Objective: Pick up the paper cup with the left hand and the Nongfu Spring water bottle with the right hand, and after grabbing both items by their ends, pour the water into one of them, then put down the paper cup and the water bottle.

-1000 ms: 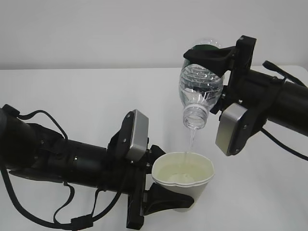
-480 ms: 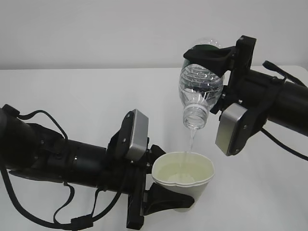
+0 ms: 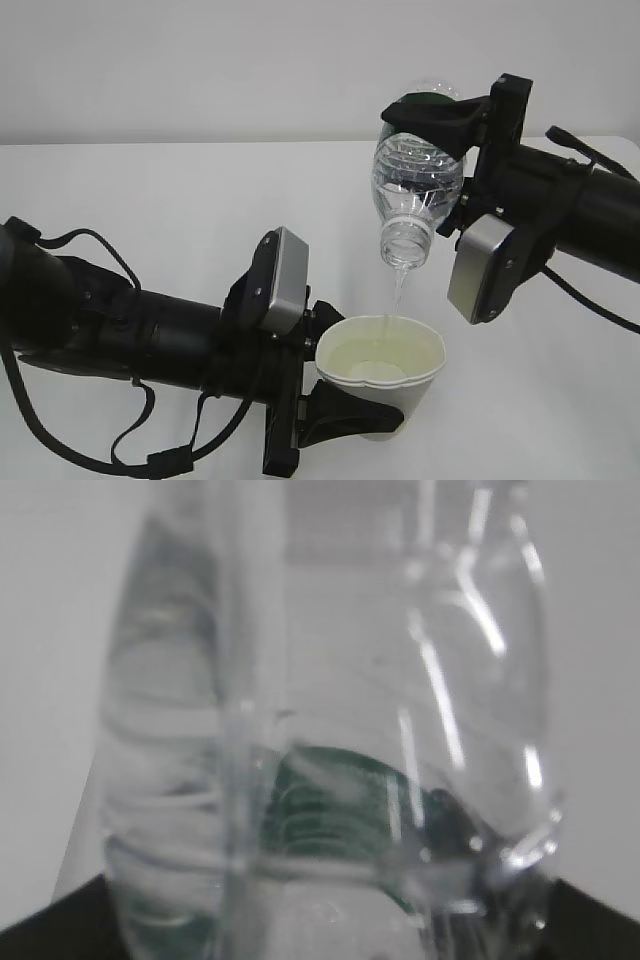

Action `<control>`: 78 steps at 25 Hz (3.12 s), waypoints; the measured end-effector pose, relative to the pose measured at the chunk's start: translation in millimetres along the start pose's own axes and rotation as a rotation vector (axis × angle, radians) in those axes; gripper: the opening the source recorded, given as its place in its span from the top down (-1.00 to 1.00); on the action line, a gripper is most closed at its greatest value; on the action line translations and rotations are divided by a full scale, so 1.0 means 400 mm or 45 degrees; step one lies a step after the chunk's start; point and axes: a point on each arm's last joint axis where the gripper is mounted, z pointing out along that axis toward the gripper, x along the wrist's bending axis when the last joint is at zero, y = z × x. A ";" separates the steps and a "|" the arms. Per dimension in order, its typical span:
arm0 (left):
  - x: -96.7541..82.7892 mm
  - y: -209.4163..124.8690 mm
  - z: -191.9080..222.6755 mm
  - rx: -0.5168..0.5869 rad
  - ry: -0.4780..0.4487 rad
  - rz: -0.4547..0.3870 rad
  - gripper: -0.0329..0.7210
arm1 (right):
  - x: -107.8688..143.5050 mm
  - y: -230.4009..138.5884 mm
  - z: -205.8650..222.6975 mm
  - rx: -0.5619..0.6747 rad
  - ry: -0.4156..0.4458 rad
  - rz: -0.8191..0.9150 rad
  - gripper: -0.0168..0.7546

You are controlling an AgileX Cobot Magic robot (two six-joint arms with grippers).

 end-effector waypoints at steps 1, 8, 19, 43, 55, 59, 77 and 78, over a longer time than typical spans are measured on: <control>0.000 0.000 0.000 0.000 0.000 0.000 -0.20 | 0.000 0.000 0.000 0.000 0.000 0.000 -0.25; 0.000 0.000 0.000 0.001 -0.002 0.001 -0.20 | 0.000 0.000 0.000 0.000 0.000 0.016 -0.25; 0.000 0.000 0.000 0.001 -0.002 0.001 -0.20 | 0.000 0.000 0.000 0.000 0.000 0.201 -0.25; -0.001 0.000 0.000 -0.001 -0.003 0.001 -0.20 | 0.000 -0.001 0.000 0.004 -0.003 0.737 -0.25; -0.001 0.000 0.000 -0.001 -0.003 0.001 -0.20 | -0.002 -0.006 0.000 0.028 -0.023 1.026 -0.25; -0.001 0.000 0.000 0.000 -0.005 0.002 -0.20 | -0.003 -0.009 0.000 0.039 -0.035 1.153 -0.25; -0.001 0.000 0.000 0.000 -0.005 0.002 -0.20 | 0.007 -0.020 -0.001 0.124 -0.030 1.475 -0.25; -0.001 0.000 0.000 0.000 -0.005 0.002 -0.20 | 0.007 -0.022 -0.001 0.132 -0.038 1.489 -0.25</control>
